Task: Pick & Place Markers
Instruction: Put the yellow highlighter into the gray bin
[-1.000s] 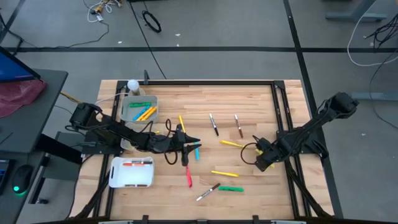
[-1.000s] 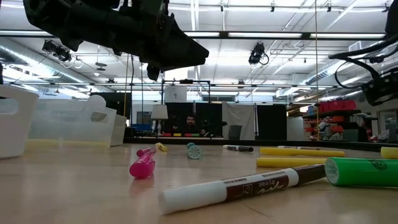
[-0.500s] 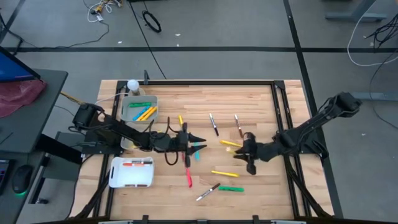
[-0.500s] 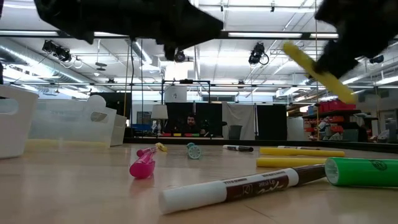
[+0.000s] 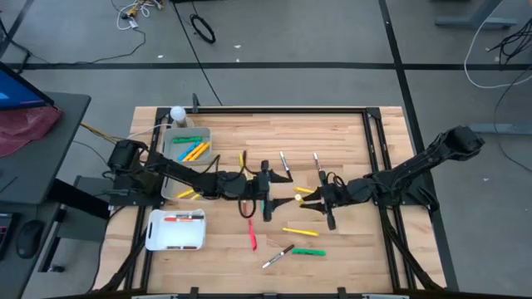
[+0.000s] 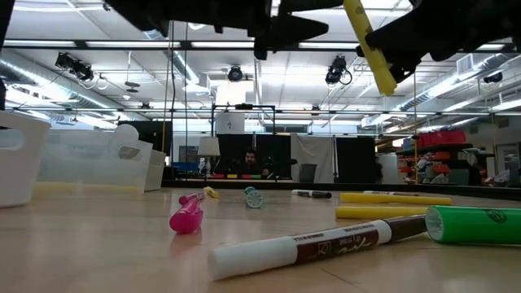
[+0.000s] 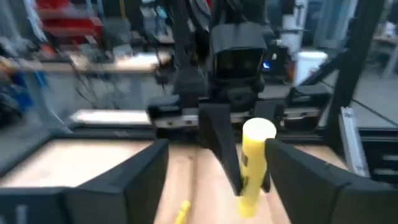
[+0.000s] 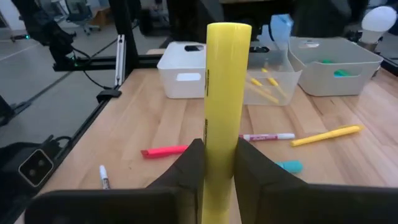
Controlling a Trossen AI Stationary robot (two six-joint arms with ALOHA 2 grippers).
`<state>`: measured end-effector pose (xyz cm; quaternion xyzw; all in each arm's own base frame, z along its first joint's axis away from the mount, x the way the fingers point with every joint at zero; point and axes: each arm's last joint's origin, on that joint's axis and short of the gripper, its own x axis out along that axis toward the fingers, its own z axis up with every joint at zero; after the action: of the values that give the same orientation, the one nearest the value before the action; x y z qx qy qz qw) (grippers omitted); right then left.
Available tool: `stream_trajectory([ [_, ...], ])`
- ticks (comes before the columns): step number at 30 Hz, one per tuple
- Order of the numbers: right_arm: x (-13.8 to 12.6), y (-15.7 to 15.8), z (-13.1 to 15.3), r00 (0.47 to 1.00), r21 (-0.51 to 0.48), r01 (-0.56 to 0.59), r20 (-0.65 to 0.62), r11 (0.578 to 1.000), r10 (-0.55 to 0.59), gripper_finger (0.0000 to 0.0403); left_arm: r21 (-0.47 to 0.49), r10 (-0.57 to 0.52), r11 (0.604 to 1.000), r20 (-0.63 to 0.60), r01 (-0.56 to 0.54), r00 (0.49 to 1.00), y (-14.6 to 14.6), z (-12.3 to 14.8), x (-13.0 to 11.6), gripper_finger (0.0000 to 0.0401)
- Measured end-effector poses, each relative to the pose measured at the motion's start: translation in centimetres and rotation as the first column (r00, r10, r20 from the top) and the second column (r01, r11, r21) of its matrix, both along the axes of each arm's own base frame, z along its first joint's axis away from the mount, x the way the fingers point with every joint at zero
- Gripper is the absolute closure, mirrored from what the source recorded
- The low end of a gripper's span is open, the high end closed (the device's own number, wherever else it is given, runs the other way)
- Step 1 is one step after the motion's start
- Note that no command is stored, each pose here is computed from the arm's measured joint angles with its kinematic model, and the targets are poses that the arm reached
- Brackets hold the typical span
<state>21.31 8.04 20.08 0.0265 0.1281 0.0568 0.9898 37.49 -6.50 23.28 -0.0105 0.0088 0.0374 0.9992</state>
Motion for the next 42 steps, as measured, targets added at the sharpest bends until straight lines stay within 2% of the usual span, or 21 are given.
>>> stream_trajectory([
  [4,0.0,-0.2,-0.2,1.0,-0.008,0.009,-0.015,1.0,-0.009,0.0348,-0.039,-0.042,0.999,-0.111,0.038,0.993,0.6,0.6,1.1,0.0093],
  [8,0.1,-0.3,-0.2,1.0,-0.009,0.014,-0.019,1.0,-0.014,0.0348,-0.022,-0.146,0.989,-0.129,0.145,0.981,0.3,1.1,1.6,0.0088],
  [11,0.1,-0.3,-0.2,1.0,-0.01,0.013,-0.02,1.0,-0.013,0.0348,-0.015,-0.169,0.986,-0.113,0.168,0.979,0.1,1.5,1.7,0.0096],
  [24,0.1,-0.3,-0.2,1.0,-0.009,0.016,-0.019,1.0,-0.017,0.0348,-0.016,-0.143,0.99,-0.104,0.142,0.984,0.3,1.7,2.1,0.0176],
  [34,0.1,-0.3,-0.1,1.0,-0.005,0.018,-0.015,1.0,-0.018,0.0348,-0.016,-0.142,0.99,-0.117,0.141,0.983,0.3,0.5,2.7,0.0249],
  [42,0.1,-0.3,-0.1,1.0,-0.006,0.021,-0.011,1.0,-0.021,0.0348,-0.017,-0.147,0.989,-0.085,0.146,0.985,0.2,0.8,2.8,0.0313],
])
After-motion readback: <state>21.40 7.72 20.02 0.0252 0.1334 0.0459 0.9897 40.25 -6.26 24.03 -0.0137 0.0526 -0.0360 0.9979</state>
